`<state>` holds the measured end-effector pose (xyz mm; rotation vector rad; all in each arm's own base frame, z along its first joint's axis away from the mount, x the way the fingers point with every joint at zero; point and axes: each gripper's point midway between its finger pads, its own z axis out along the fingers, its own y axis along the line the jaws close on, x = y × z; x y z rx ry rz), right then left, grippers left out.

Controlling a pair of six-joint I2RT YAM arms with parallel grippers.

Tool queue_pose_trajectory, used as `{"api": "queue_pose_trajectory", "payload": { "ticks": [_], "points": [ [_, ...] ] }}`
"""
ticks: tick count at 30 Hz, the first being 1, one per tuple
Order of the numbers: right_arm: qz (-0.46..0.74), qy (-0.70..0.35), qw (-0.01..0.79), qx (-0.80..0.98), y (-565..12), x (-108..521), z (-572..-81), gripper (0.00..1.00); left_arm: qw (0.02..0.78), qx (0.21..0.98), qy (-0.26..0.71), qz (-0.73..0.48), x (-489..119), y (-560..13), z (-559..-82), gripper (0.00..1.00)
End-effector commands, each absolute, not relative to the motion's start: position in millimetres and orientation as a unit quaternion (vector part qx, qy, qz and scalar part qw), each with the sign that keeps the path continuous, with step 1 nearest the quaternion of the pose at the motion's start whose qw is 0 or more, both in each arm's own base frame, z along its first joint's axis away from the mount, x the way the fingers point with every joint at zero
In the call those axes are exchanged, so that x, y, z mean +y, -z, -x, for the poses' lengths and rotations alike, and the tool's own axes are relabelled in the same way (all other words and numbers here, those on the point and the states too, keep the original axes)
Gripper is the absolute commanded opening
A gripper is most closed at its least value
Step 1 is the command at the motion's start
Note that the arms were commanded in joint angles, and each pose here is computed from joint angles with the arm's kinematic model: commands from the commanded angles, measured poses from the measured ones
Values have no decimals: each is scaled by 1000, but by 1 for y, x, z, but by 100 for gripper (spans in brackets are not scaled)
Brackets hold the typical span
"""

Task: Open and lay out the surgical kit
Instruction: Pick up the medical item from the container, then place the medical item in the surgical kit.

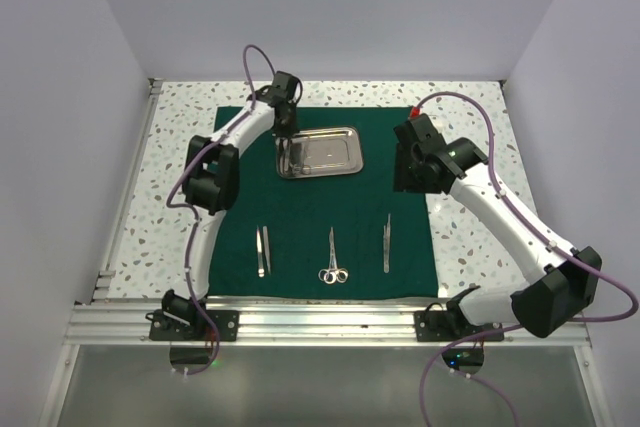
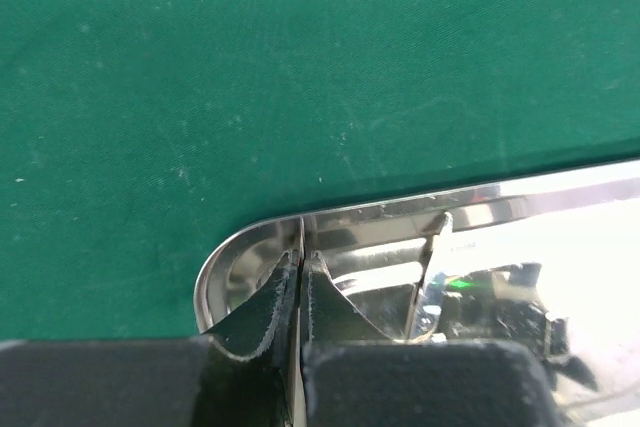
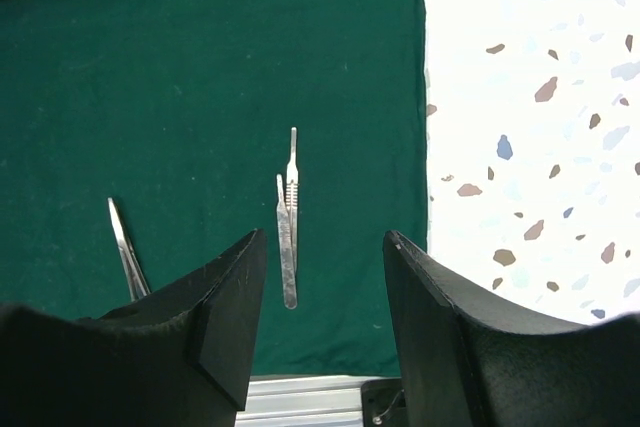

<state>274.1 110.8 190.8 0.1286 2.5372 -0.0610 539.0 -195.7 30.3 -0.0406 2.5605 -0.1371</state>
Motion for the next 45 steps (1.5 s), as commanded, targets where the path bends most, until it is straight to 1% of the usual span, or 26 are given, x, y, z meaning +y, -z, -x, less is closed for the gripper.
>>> {"api": "queue_pose_trajectory", "payload": {
  "ticks": [1,5,7,8,9,10,11,13,14,16,17,19,20,22,23,28,31,32,34,35,37,38,41,42,43,45],
  "points": [
    [-48,8,316,947,-200,116,-284,54,329,942,72,13,-198,-87,-555,0],
    [-44,-3,319,947,-199,119,-285,54,355,931,78,19,-191,-139,-543,0],
    [-43,-6,322,946,-200,119,-284,54,335,939,71,21,-184,-129,-521,0],
    [-41,-10,322,946,-198,121,-283,54,350,933,75,25,-179,-150,-512,0],
    [-41,-13,326,944,-200,121,-282,54,327,942,66,26,-172,-129,-492,0],
    [-39,-17,328,944,-200,121,-282,54,344,936,71,32,-167,-149,-480,0],
    [-37,-23,324,945,-197,123,-280,54,312,948,57,33,-158,-121,-454,0],
    [-36,-30,327,944,-196,124,-278,54,319,945,58,44,-148,-130,-431,0],
    [-33,-30,321,946,-191,123,-275,54,287,956,44,47,-139,-103,-405,0],
    [-30,-41,317,947,-185,125,-269,54,288,955,47,56,-134,-107,-381,0],
    [-29,-44,315,948,-184,126,-268,54,266,962,36,56,-127,-87,-358,0],
    [-26,-54,315,947,-183,128,-264,54,272,959,40,69,-124,-90,-338,0],
    [-23,-56,311,949,-179,128,-261,54,255,964,29,73,-118,-74,-319,0],
    [-18,-62,310,948,-179,128,-257,54,256,962,37,89,-117,-74,-303,0],
    [-16,-64,311,948,-179,128,-256,54,241,966,32,92,-114,-61,-288,0],
    [-3,-65,313,947,-179,123,-246,54,222,969,29,106,-113,-38,-246,0],
    [0,-58,317,947,-178,116,-240,54,221,970,24,102,-116,-31,-236,0],
    [-2,-56,320,946,-179,113,-238,54,218,970,21,105,-115,-25,-232,7],
    [-1,-56,317,947,-177,111,-233,54,218,970,15,105,-114,-20,-230,16],
    [2,-60,314,947,-176,112,-230,54,219,970,14,105,-114,-21,-232,30],
    [3,-60,311,948,-175,110,-226,54,227,968,8,106,-113,-26,-237,43],
    [3,-59,312,948,-175,109,-225,54,237,966,10,107,-116,-37,-245,52],
    [3,-53,311,949,-175,105,-220,55,279,955,9,100,-122,-75,-274,63],
    [3,-50,311,949,-175,103,-219,55,286,953,6,97,-123,-83,-283,64],
    [2,-49,312,949,-175,102,-218,55,311,945,15,98,-130,-106,-302,66],
    [2,-44,312,949,-174,100,-218,55,314,946,9,84,-134,-112,-323,66]
  ]
}}
